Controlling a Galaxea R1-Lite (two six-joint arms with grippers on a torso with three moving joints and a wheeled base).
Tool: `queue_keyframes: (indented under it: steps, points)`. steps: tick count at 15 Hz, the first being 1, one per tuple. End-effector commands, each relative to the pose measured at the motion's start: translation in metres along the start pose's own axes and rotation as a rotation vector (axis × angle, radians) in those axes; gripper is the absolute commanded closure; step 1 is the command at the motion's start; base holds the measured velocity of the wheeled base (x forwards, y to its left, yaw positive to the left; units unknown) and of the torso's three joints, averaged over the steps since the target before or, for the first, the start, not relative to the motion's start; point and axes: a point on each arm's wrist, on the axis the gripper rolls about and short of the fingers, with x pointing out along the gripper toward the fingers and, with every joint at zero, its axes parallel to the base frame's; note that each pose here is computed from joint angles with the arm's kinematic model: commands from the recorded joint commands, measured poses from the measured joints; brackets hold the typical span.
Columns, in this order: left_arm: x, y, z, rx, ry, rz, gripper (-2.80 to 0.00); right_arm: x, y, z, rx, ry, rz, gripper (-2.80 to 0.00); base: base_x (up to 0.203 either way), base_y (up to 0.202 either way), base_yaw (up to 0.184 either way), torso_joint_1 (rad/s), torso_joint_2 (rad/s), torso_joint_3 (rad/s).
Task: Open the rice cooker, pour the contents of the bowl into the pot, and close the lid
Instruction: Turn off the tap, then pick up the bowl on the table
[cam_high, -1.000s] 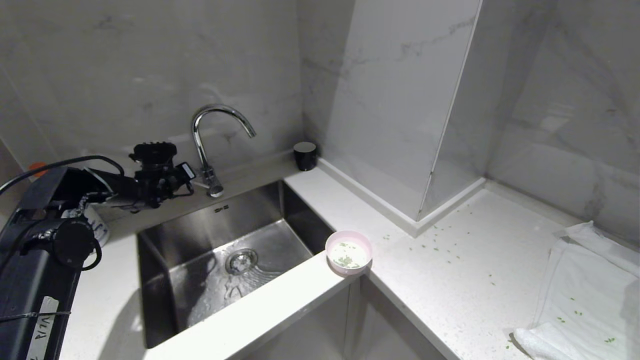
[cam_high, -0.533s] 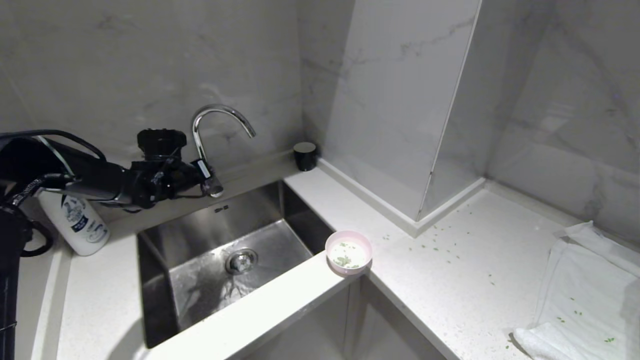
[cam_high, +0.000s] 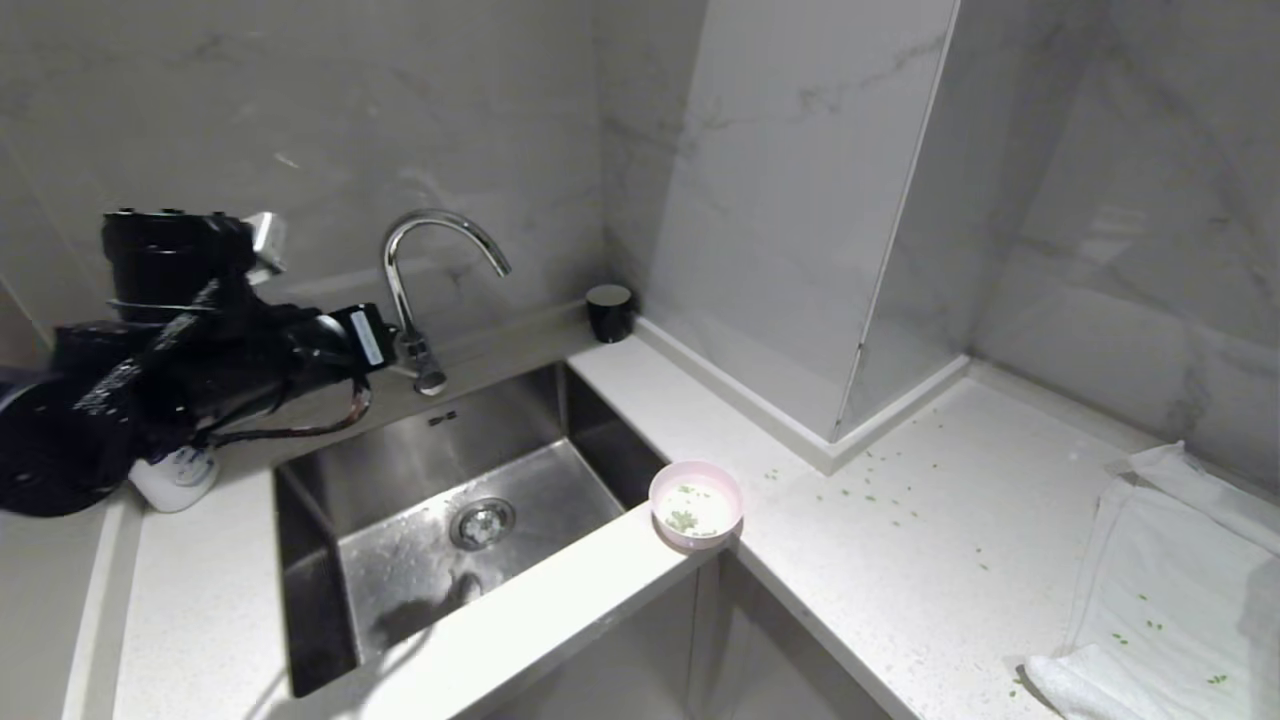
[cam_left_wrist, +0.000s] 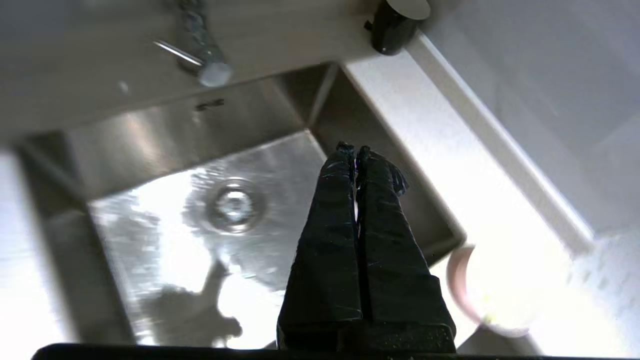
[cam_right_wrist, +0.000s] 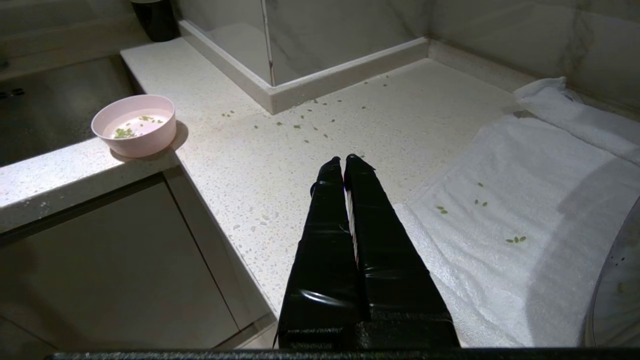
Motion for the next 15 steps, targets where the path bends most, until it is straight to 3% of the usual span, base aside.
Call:
queue_keyframes:
  steps: [1, 4, 8, 11, 13, 15]
  points:
    - [-0.086, 0.000, 0.007, 0.121, -0.138, -0.057, 0.00, 0.000, 0.000, 0.000, 0.000, 0.000, 0.000, 0.00, 0.000, 0.000, 0.000, 0.000, 0.00, 0.000]
    - [-0.153, 0.007, 0.004, 0.212, -0.286, -0.079, 0.00, 0.000, 0.000, 0.000, 0.000, 0.000, 0.000, 0.00, 0.000, 0.000, 0.000, 0.000, 0.00, 0.000]
    - [-0.238, 0.025, -0.012, 0.228, -0.481, -0.002, 0.00, 0.000, 0.000, 0.000, 0.000, 0.000, 0.000, 0.00, 0.000, 0.000, 0.000, 0.000, 0.00, 0.000]
    - [-0.287, 0.034, -0.043, 0.240, -0.599, 0.061, 0.00, 0.000, 0.000, 0.000, 0.000, 0.000, 0.001, 0.00, 0.000, 0.000, 0.000, 0.000, 0.00, 0.000]
    - [-0.301, 0.042, -0.075, 0.280, -0.618, 0.087, 0.00, 0.000, 0.000, 0.000, 0.000, 0.002, 0.000, 0.00, 0.000, 0.000, 0.000, 0.000, 0.00, 0.000]
    - [-0.294, 0.053, -0.111, 0.312, -0.542, 0.114, 0.00, 0.000, 0.000, 0.000, 0.000, 0.000, 0.001, 0.00, 0.000, 0.000, 0.000, 0.000, 0.00, 0.000]
